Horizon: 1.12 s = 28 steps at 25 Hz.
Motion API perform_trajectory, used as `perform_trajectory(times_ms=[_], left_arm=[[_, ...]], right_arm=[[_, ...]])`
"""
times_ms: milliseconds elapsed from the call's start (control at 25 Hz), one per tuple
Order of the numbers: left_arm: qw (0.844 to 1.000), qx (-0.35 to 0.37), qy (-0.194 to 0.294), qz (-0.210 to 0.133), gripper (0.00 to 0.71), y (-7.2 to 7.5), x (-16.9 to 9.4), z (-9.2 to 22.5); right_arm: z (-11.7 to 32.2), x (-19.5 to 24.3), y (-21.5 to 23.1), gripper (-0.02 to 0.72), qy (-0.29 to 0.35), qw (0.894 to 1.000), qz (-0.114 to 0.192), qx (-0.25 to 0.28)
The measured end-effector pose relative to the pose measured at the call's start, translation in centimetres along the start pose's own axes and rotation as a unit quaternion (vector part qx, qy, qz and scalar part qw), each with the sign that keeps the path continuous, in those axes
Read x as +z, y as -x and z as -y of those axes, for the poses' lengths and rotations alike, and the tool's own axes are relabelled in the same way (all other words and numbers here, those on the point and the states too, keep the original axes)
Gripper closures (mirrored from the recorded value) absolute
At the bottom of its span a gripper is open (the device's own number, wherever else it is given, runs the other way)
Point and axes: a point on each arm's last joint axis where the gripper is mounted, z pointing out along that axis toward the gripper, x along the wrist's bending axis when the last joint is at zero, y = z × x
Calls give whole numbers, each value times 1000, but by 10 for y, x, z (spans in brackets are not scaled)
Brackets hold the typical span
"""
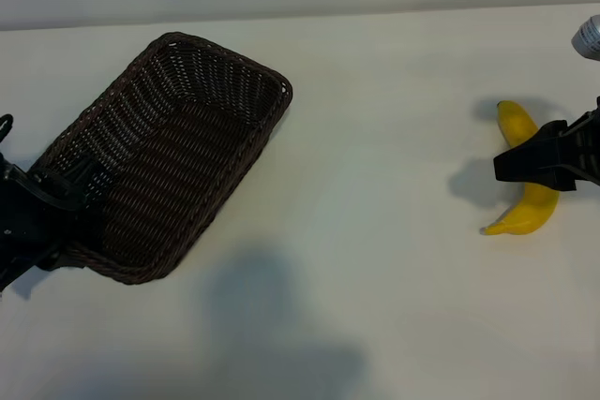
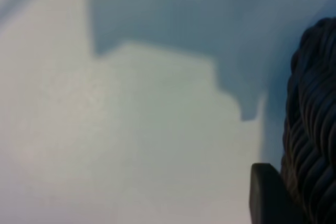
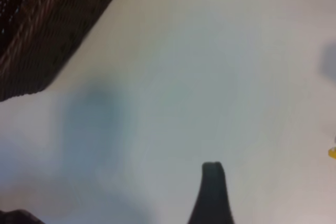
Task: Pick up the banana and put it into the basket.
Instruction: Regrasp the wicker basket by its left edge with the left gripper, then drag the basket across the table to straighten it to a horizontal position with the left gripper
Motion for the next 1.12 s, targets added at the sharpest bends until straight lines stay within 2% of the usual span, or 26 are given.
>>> perform_trajectory(times_ms=[520,680,800,1000,1120], left_arm=[[1000,8,5,9,488,2,0,-1],[1000,20,1,7,510,4,-4,-1],[999,41,2,18,542,13,-12,-5],[995,89,-16,49,550,30,-26,-6],[989,134,-27,53,550,37,-35,-7]], right_arm=[[0,0,0,119,0,1000,0,0],[0,0,0,119,0,1000,0,0],[0,0,0,119,0,1000,0,0],[0,0,0,119,-1,1000,1,-1],[0,0,0,119,-1,1000,1,-1]])
